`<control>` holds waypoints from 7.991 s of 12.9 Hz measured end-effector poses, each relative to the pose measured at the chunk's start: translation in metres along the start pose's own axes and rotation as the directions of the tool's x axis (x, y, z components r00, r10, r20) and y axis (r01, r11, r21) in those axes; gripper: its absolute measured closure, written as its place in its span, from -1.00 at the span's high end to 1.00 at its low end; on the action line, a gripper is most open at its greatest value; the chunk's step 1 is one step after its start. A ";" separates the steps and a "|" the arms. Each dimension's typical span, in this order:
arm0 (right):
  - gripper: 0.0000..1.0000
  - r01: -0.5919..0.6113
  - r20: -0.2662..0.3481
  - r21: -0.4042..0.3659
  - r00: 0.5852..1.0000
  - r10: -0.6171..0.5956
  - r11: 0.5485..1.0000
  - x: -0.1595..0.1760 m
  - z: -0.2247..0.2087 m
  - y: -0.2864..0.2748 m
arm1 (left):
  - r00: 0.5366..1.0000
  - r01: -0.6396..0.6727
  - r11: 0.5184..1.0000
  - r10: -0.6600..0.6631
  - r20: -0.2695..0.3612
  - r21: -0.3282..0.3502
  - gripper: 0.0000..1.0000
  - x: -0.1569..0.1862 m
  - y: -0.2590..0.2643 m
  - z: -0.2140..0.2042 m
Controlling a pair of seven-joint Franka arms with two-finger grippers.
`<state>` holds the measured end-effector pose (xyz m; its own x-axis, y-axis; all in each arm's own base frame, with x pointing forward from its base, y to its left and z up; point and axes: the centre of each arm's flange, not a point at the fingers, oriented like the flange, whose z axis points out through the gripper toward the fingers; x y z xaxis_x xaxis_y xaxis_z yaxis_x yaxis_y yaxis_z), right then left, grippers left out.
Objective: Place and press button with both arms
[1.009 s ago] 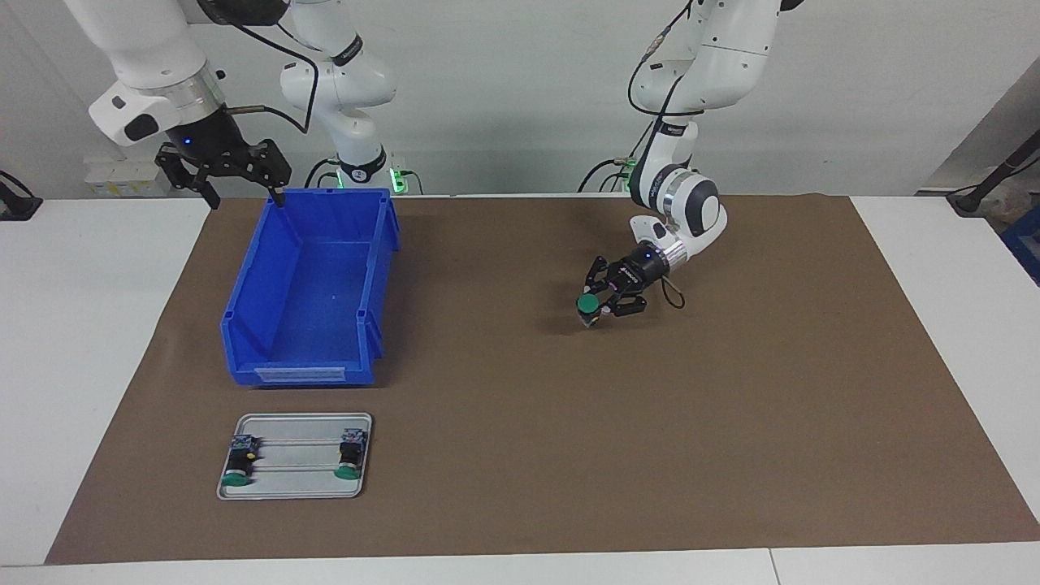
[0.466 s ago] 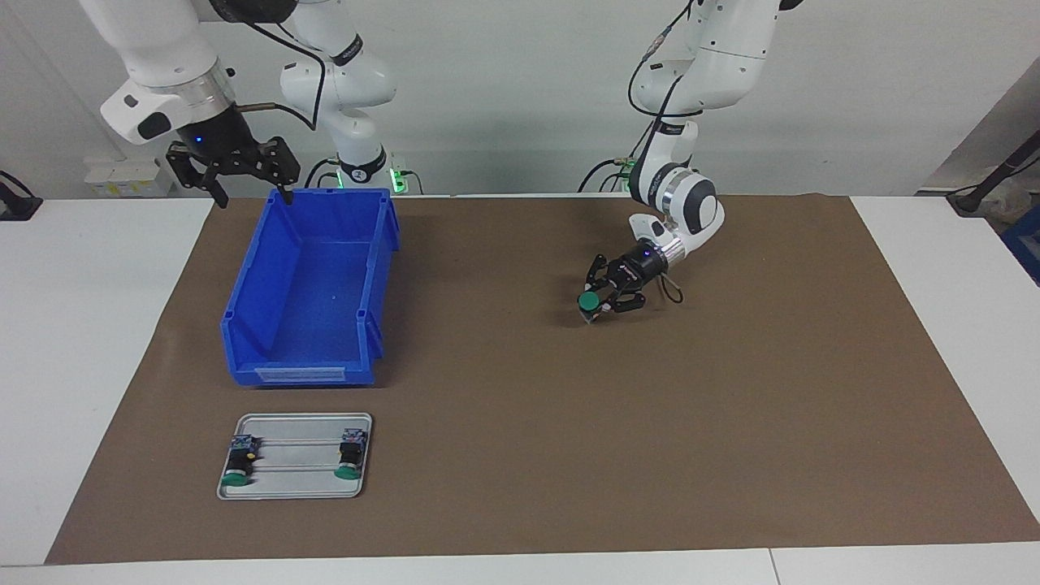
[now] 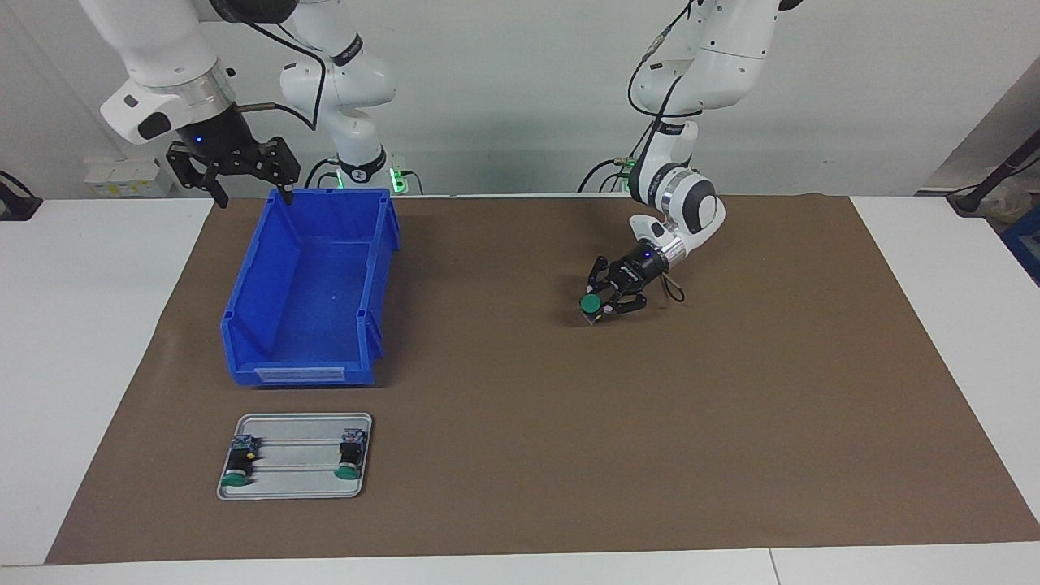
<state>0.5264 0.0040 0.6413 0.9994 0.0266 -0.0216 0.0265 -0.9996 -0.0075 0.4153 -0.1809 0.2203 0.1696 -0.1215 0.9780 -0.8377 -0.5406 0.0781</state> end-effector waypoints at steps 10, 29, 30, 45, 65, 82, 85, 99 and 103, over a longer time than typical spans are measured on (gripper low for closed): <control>1.00 -0.001 0.000 0.000 1.000 0.001 1.000 0.000 0.000 0.000 | 1.000 -0.011 1.000 0.011 -0.001 0.014 -0.35 0.013 -0.022 0.045; 1.00 0.000 0.000 0.000 1.000 0.000 1.000 0.000 0.000 0.000 | 0.999 0.011 1.000 -0.011 0.039 0.019 0.73 -0.005 -0.019 0.033; 1.00 0.000 0.000 0.000 1.000 0.000 1.000 0.000 0.000 0.000 | 0.999 0.009 1.000 -0.010 0.043 0.019 0.73 -0.006 -0.020 0.032; 1.00 0.000 0.000 0.000 1.000 0.000 1.000 0.000 0.000 0.000 | 0.989 -0.062 0.991 0.076 0.123 -0.118 0.55 -0.019 -0.073 -0.029; 0.97 -0.002 -0.048 -0.001 0.999 0.002 1.000 0.005 -0.003 0.000 | 0.640 0.390 0.915 -0.350 0.685 0.103 -0.98 0.205 -0.082 -0.028; 1.00 -0.002 -0.053 -0.001 0.999 0.002 1.000 0.006 -0.003 0.000 | 0.318 0.122 0.884 -0.466 0.826 0.452 -0.98 0.194 -0.010 0.113; 1.00 -0.002 -0.053 -0.001 0.999 0.002 1.000 0.006 -0.003 0.000 | 0.308 0.129 0.883 -0.469 0.828 0.452 -0.98 0.181 -0.009 0.119; 1.00 -0.002 -0.053 -0.001 0.999 0.002 1.000 0.006 -0.003 0.000 | 0.282 0.139 0.815 -0.577 0.766 0.563 -0.05 0.243 -0.045 0.086; 1.00 -0.002 -0.053 -0.001 0.999 0.002 1.000 0.006 -0.003 0.000 | 0.188 0.117 0.833 -0.553 0.811 0.541 0.97 0.250 -0.078 0.033</control>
<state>0.5326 0.0040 0.6438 0.9992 0.0239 0.0310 0.0241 -0.9997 -0.0068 0.5404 -0.1963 0.4525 0.9168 -0.3991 -0.0167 -0.3969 -0.9148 0.0744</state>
